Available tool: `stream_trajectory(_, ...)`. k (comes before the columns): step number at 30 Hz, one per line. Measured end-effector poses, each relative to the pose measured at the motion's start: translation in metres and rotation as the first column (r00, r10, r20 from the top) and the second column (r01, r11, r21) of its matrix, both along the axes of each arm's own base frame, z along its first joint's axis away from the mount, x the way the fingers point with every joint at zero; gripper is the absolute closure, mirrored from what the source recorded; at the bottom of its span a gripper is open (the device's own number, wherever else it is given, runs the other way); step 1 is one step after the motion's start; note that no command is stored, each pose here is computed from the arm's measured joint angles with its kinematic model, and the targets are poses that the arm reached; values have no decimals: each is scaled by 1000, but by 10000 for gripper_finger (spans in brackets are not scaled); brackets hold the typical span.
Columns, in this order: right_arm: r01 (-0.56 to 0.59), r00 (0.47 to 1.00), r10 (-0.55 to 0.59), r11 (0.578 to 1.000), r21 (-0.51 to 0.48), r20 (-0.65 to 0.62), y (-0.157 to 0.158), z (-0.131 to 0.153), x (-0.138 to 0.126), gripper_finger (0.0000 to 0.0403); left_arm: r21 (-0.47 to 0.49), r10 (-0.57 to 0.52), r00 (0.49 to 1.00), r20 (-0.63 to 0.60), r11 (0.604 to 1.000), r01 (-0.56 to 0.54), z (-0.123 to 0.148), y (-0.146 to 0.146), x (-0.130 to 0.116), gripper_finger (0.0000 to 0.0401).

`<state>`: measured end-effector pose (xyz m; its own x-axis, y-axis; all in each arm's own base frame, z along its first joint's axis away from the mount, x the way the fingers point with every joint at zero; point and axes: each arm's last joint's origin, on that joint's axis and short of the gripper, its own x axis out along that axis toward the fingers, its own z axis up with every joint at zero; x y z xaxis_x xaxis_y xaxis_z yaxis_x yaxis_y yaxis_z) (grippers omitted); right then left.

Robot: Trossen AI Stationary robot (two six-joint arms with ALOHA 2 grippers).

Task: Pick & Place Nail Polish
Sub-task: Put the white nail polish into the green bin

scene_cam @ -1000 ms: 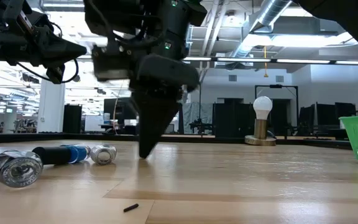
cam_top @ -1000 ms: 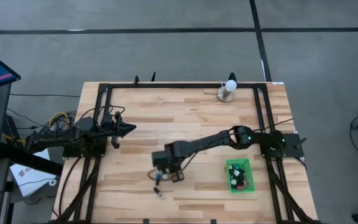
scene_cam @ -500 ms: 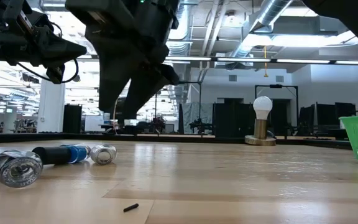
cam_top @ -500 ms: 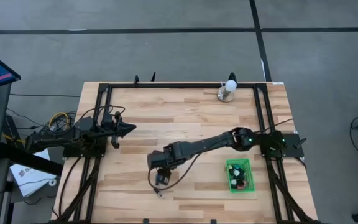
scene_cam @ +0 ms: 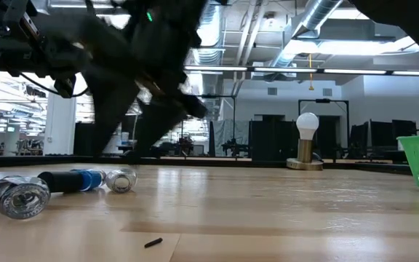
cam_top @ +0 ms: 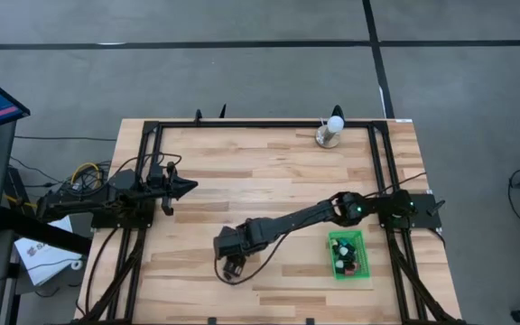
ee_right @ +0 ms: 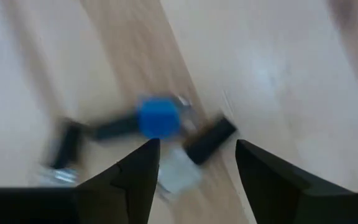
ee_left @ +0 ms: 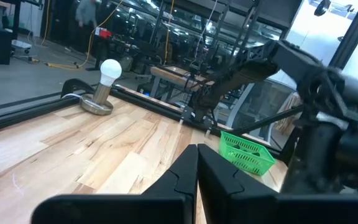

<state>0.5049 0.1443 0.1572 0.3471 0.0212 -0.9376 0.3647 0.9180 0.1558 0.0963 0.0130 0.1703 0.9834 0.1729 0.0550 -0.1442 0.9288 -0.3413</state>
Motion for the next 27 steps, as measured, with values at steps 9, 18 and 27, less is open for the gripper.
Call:
stream_trajectory(9, -3, 995, 0, 1000, -31, -102, 4, -13, -9, 229, 0, 0, 1000, 0, 1000, 0, 0, 0, 0, 398)
stream_trajectory(18, -28, 989, 21, 998, -49, -148, 2, -13, -13, 247, 1, 0, 1000, 2, 1000, 0, 0, 0, 0, 398)
stream_trajectory(27, -66, 975, 53, 996, -53, -217, 3, -18, -19, 341, 1, 0, 1000, 3, 1000, 0, 0, 0, 0, 398)
